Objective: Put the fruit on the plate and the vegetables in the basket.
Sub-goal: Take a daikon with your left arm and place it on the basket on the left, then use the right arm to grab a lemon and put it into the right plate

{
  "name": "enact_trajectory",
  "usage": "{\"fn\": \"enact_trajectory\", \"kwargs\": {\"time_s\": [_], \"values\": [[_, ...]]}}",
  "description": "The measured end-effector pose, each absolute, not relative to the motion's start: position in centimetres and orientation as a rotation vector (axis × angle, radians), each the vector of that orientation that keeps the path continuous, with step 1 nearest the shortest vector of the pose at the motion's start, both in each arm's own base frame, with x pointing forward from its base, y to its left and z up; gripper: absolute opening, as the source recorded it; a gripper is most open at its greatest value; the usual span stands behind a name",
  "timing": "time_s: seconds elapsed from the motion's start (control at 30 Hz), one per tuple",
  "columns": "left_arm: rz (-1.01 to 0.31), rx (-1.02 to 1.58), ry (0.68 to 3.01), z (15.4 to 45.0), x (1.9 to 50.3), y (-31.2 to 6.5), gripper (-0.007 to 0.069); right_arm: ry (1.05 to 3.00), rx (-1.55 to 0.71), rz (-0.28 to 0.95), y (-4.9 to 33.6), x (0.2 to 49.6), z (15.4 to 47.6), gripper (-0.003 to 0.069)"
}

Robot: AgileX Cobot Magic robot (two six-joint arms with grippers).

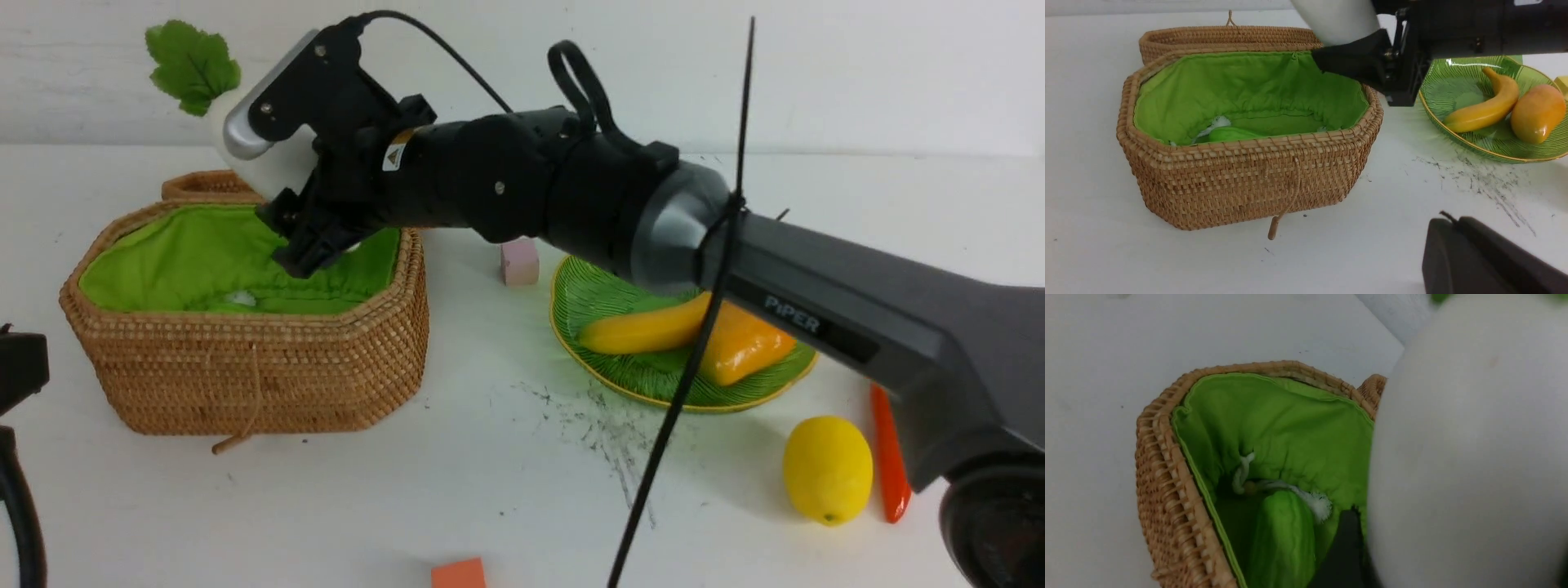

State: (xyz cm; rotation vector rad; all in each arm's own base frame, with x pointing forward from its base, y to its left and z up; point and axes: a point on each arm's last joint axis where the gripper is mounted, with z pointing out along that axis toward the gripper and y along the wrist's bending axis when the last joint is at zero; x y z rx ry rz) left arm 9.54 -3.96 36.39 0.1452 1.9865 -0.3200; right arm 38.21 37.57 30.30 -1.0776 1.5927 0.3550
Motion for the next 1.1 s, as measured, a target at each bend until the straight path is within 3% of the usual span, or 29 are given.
{"fn": "enact_trajectory", "kwargs": {"time_s": [0.13,0.27,0.37,0.5,0.6,0.63,0.7,0.87,0.97,1.1], "values": [[-0.324,0.145,1.986,36.4,9.5,-4.0,-0.0013,1.577,-1.074,0.348,37.5,38.2,30.8,0.0672],[-0.333,0.148,1.976,36.5,9.5,-4.1,-0.0013,1.59,-1.139,0.34,36.6,37.0,32.9,0.0613],[-0.347,0.155,1.972,36.5,9.5,-4.2,-0.0013,1.681,-1.233,0.362,34.7,34.5,36.1,0.0506],[-0.388,0.244,1.965,36.5,9.3,-4.8,-0.0013,1.931,-1.251,0.36,29.3,30.4,41.5,0.0282],[-0.471,0.306,1.967,36.5,8.9,-5.5,-0.0013,2.134,-1.135,0.312,25.3,29.2,43.4,0.0128],[-0.516,0.353,1.968,36.5,8.7,-5.9,-0.0013,2.227,-0.997,0.294,23.4,29.3,43.8,0.004],[-0.574,0.399,1.974,36.5,8.3,-6.4,-0.0013,2.296,-0.871,0.27,21.5,29.5,43.9,-0.0004],[-0.7,0.541,1.952,36.5,7.4,-7.5,-0.0013,2.503,-0.567,0.197,15.7,28.3,41.6,-0.0011],[-0.747,0.638,1.912,36.7,6.9,-8.0,-0.0013,2.678,-0.304,0.153,11.7,26.8,38.1,0.0013],[-0.778,0.715,1.88,36.8,6.5,-8.3,-0.0013,2.857,-0.034,0.098,9.2,26.0,31.9,0.0117]]}}
